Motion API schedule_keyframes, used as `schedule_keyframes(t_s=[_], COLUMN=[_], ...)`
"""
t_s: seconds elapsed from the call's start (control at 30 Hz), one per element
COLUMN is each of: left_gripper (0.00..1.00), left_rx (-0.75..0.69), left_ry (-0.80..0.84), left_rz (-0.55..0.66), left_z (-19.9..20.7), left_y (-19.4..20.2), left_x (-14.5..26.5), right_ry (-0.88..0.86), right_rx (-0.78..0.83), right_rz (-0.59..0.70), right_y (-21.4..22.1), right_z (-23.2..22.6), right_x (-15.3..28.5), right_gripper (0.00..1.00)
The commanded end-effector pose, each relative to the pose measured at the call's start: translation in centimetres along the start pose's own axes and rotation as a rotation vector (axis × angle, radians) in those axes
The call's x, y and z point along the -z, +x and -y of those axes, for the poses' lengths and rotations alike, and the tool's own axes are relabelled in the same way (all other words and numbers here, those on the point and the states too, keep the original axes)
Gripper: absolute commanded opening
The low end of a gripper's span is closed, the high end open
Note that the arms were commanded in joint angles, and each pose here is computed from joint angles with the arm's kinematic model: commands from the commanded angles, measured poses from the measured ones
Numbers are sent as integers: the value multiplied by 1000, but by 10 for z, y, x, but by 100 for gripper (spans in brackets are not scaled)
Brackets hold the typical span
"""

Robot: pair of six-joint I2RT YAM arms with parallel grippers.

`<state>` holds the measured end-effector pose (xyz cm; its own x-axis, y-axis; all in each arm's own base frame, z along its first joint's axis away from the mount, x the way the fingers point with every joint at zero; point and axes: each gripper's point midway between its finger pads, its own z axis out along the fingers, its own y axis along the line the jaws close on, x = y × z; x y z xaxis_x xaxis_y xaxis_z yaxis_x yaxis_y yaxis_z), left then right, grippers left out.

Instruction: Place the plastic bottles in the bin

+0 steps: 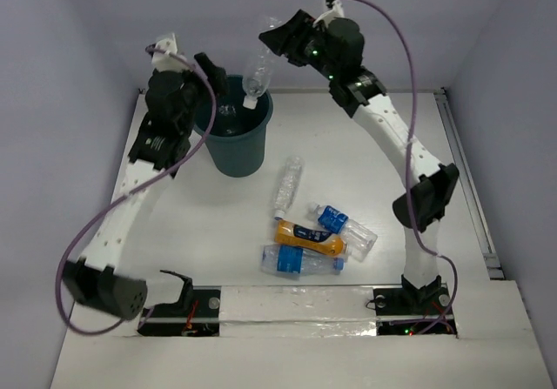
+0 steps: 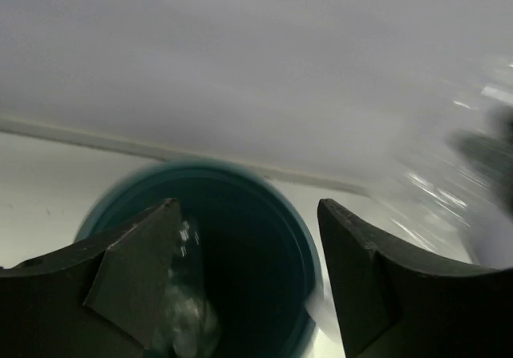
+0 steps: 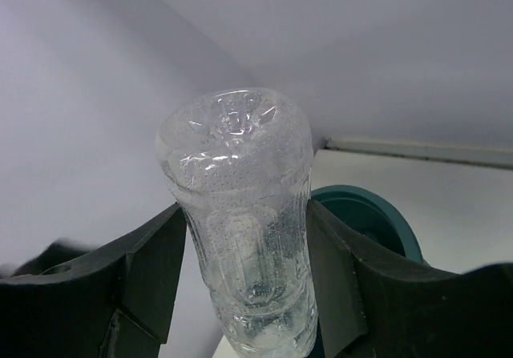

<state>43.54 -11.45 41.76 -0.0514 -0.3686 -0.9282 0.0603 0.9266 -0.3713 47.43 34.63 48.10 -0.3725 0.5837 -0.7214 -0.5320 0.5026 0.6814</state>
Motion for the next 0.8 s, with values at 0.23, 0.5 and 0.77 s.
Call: schedule_keyframes(t_s=[0.23, 0.5, 0.77], left_gripper=[48, 63, 79], left_rx=[111, -7, -181], left_ry=[174, 181, 137], left_rz=[-380, -557, -646], left_z=[16, 55, 88], left_y=[139, 221, 283], left_x=[131, 139, 110], right_ry=[-20, 21, 267], right_rx=[15, 184, 277], right_rz=[-24, -3, -83], right_y=[45, 16, 58], right_z=[-15, -30, 50], right_x=[-35, 33, 204], right_gripper=[83, 95, 4])
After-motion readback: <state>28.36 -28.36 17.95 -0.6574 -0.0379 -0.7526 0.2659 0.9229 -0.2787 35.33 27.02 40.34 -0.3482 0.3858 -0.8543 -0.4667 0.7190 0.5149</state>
